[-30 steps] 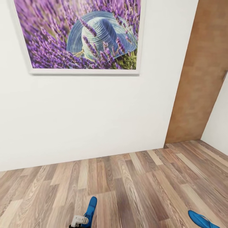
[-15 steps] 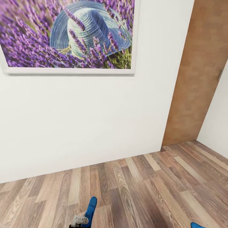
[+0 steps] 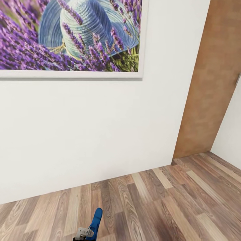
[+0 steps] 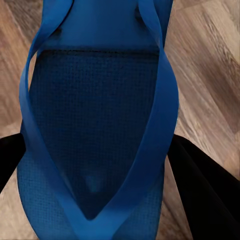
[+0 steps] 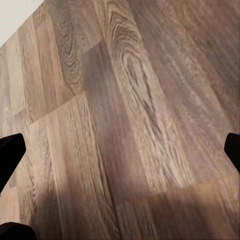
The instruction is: In the bedroom, move the book from the bed onto either nightstand, and place the two sandals side by side next to the bed.
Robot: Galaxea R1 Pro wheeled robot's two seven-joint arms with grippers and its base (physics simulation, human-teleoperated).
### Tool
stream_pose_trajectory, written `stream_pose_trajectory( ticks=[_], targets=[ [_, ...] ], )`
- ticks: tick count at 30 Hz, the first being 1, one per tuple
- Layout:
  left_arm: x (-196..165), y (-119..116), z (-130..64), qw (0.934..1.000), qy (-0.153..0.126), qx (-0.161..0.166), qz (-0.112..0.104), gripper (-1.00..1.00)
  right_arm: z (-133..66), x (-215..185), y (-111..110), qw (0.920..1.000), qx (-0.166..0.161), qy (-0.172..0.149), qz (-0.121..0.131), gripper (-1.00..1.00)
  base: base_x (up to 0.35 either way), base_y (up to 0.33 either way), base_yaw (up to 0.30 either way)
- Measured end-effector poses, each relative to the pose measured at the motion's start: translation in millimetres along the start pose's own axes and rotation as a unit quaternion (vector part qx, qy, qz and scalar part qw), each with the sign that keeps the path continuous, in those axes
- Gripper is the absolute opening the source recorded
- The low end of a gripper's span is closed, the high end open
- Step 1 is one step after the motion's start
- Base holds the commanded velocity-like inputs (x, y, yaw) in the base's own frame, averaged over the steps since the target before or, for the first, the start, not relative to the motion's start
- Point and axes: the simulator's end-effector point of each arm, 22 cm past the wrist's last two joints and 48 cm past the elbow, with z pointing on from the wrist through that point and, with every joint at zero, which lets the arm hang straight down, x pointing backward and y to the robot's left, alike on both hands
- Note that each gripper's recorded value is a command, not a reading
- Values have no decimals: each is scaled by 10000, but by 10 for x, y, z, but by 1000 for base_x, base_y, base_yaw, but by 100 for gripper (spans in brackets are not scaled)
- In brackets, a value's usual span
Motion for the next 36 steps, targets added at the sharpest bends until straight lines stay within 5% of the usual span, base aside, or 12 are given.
stream_pose_trajectory(
  ticks=[21, 36],
  targets=[
    [-2, 14, -4, 10000, -3, -16, -4, -100, -1, -2, -1, 10000, 1, -4, 1, 100, 275, 133, -10],
    [-3, 16, -2, 10000, -6, -18, -11, -100, -1, -35, -8, 9999, 12, -78, -62, 100, 33, 10, -195]
  ],
)
